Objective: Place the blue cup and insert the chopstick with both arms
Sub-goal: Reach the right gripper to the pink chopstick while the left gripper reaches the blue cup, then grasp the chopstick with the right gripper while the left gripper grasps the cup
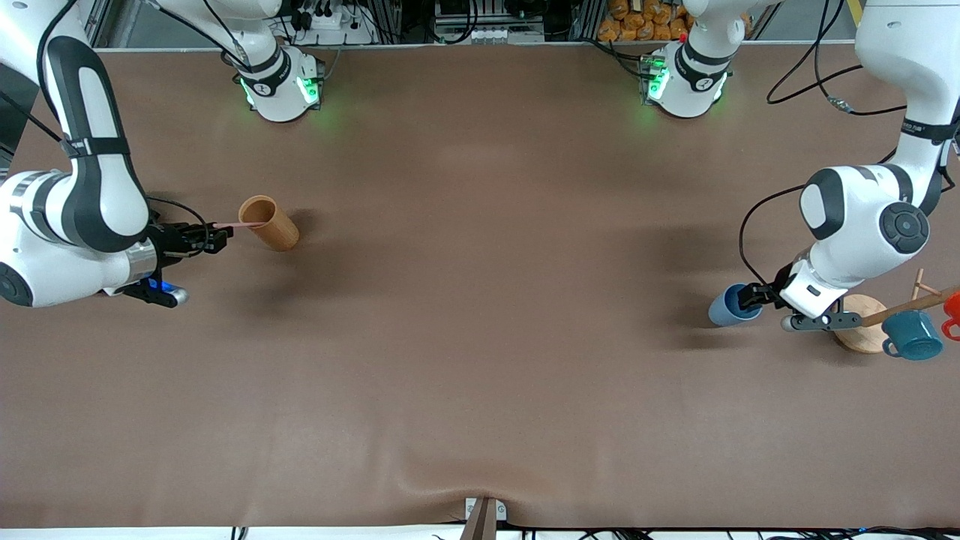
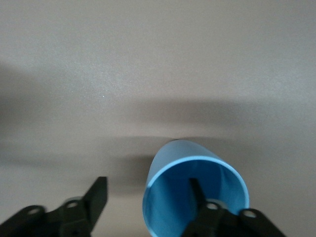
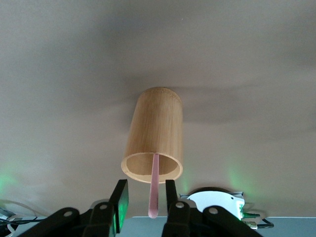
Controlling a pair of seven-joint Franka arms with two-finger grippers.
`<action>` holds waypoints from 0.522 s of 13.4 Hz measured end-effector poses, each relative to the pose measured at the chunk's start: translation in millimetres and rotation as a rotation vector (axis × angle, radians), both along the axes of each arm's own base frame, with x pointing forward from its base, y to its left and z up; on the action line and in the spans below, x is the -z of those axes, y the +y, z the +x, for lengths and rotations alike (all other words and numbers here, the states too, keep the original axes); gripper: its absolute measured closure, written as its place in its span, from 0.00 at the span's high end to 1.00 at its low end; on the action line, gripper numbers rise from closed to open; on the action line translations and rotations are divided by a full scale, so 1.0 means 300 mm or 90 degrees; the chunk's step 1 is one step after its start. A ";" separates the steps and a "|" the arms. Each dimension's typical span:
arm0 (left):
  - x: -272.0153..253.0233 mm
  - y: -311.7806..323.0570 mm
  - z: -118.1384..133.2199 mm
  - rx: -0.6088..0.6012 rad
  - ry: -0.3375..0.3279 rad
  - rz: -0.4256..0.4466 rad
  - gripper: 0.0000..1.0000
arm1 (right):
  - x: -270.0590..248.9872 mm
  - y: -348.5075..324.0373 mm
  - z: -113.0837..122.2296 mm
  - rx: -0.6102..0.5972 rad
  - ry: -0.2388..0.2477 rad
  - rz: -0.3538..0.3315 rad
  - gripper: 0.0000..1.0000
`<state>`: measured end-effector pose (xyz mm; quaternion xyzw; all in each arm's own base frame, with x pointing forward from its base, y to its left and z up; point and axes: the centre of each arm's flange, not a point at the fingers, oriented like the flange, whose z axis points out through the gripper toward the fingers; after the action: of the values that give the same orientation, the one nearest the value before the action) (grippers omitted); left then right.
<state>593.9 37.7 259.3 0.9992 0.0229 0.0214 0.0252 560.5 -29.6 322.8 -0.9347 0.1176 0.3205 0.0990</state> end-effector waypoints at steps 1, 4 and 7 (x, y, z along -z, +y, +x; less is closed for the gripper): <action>0.014 0.002 0.003 -0.001 0.003 -0.001 0.53 | 0.007 0.002 -0.007 0.000 0.005 0.002 0.36; 0.035 -0.009 0.007 0.003 0.008 -0.004 0.18 | 0.017 0.007 -0.014 0.000 0.011 0.004 0.28; 0.017 -0.066 0.009 0.024 0.028 -0.010 0.05 | 0.013 0.013 -0.015 -0.002 0.012 0.005 0.10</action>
<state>596.7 17.9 254.3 0.9995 0.0050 -0.0012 0.0328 555.9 -25.6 319.0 -0.9314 0.1160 0.3299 0.1014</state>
